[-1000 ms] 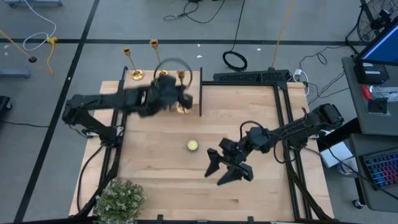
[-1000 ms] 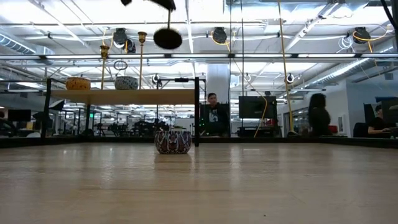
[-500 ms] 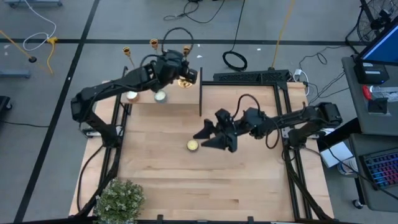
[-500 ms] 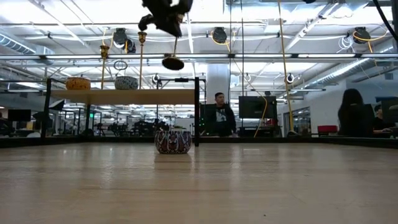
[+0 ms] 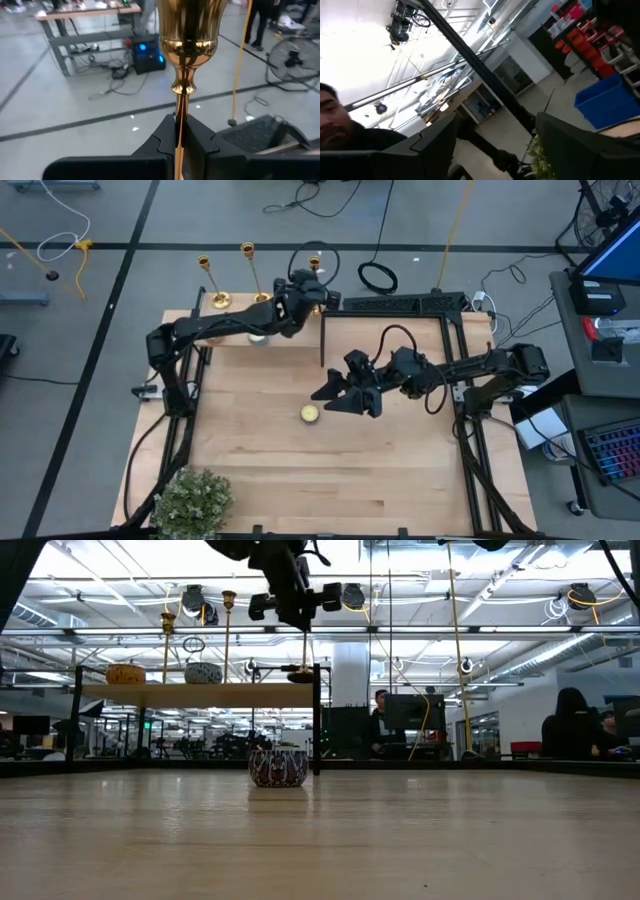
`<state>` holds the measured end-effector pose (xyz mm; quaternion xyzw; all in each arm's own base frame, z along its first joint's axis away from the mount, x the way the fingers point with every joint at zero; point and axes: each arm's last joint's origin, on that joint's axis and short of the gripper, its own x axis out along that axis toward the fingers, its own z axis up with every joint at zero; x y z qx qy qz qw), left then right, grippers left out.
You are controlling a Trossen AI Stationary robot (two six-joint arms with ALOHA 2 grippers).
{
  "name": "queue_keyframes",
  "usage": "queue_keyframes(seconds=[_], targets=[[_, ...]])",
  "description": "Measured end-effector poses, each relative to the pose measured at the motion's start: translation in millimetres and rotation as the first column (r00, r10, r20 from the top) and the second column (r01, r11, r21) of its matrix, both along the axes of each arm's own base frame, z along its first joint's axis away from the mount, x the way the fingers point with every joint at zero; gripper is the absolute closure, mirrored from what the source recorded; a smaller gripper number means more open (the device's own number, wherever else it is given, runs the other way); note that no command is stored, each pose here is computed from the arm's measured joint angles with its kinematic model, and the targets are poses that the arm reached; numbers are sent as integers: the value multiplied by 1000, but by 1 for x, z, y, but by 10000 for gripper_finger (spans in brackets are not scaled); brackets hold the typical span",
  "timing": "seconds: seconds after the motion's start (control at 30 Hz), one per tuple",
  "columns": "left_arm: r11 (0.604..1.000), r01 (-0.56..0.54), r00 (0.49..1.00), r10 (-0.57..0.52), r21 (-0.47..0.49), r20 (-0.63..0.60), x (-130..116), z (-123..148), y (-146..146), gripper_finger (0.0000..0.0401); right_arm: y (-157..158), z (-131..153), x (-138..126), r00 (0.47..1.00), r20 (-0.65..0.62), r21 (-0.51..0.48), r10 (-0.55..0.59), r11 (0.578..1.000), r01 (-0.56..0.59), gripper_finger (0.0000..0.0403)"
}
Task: Pick & Place candle stick holders
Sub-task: Put the gold candle holder on the shelf
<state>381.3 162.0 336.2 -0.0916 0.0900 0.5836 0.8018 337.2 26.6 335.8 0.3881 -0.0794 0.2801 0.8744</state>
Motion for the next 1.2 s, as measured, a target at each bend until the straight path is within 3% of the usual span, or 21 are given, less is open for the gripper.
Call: queue_keyframes(seconds=[0.17, 0.4, 0.6, 0.83, 1.2], targets=[[997, -46, 998, 48, 66, -29, 6, -2, 1, 385, 3, 0, -1, 998, -13, 6, 60, 998, -60, 138], [987, -137, 990, 140, 85, -33, 0, -2, 10, 385, 10, -1, -2, 988, -30, 11, 151, 989, -151, 138], [989, -143, 989, 141, 37, 44, -5, -6, 24, 385, 13, -1, -3, 985, -31, 7, 170, 986, -169, 138], [986, -167, 983, 167, 4, 82, -16, -30, 31, 385, 17, -1, -4, 979, -33, 2, 203, 979, -203, 138], [989, -142, 989, 140, 44, 41, -15, -32, 25, 385, 18, -1, -4, 979, -31, -1, 203, 979, -203, 138]])
